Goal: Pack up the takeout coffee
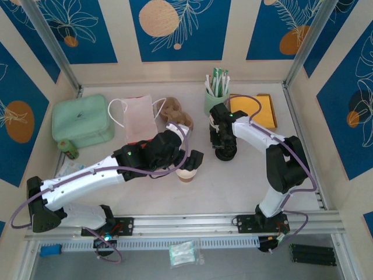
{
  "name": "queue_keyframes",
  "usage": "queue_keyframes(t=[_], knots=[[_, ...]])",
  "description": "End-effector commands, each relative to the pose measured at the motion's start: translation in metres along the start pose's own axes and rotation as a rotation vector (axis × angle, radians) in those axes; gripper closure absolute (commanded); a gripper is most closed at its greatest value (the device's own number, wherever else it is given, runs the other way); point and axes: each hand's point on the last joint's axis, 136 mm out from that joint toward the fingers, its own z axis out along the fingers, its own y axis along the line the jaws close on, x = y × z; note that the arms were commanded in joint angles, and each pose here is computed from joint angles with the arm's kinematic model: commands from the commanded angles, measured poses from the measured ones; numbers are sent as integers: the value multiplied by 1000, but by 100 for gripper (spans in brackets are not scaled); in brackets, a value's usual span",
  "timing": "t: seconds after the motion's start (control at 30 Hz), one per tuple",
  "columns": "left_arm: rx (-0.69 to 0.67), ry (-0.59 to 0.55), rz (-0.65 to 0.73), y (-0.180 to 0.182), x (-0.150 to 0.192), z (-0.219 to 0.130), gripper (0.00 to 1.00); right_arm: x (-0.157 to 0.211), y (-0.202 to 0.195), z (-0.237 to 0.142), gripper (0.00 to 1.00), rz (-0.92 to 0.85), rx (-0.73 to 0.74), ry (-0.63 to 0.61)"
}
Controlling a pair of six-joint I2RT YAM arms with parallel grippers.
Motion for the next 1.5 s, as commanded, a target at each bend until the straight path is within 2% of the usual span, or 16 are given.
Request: queue_keyframes(t=[0.0,0.43,1.0,1.2,1.47], knots=[[38,-39,13,-11,-13,-11,1,2,-1,3,78,-12,13,19],[42,-41,9,-11,-14,-12,1,4,3,-13,97,-14,-15,-5],[44,-48,5,-11,-15,-13,1,7,4,-67,100,12,-82,-115],[104,-91,-22,-19,-21,-18,1,9,21,-115,100,28,-252,-219],[177,-222,-118,-21,-59,-45,1,4,64,-217,100,16,-713,-392]])
